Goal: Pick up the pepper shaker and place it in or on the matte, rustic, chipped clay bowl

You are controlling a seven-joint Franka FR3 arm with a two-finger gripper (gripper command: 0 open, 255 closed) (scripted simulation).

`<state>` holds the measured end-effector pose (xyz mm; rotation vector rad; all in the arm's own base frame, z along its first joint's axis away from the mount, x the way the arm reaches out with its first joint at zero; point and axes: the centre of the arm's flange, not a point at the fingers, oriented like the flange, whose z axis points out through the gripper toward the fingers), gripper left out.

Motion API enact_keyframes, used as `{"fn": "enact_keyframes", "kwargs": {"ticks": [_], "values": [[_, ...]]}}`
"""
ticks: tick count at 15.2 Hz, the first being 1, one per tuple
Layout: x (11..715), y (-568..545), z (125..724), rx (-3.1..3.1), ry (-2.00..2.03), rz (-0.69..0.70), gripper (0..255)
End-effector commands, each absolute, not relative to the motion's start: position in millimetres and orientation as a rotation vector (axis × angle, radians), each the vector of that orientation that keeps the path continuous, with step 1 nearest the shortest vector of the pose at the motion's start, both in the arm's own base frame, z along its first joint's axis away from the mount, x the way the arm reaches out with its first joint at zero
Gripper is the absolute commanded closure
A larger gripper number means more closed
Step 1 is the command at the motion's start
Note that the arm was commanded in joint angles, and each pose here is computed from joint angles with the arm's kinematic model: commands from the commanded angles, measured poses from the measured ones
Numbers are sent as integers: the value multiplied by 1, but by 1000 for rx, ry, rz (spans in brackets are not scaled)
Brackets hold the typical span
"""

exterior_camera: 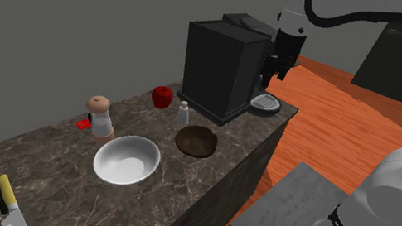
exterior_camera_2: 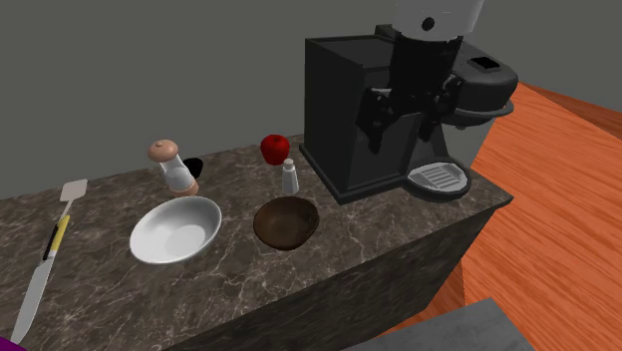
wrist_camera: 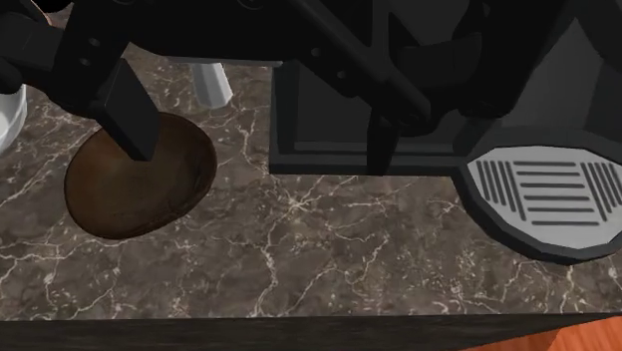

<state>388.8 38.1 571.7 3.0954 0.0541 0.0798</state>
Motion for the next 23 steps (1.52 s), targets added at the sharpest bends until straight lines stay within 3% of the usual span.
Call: {"fn": "enact_keyframes", "kwargs": {"ticks": [1,23], "values": [[408,51,556,3090,72,81,0],[628,179,412,3024,258,83,0]]}}
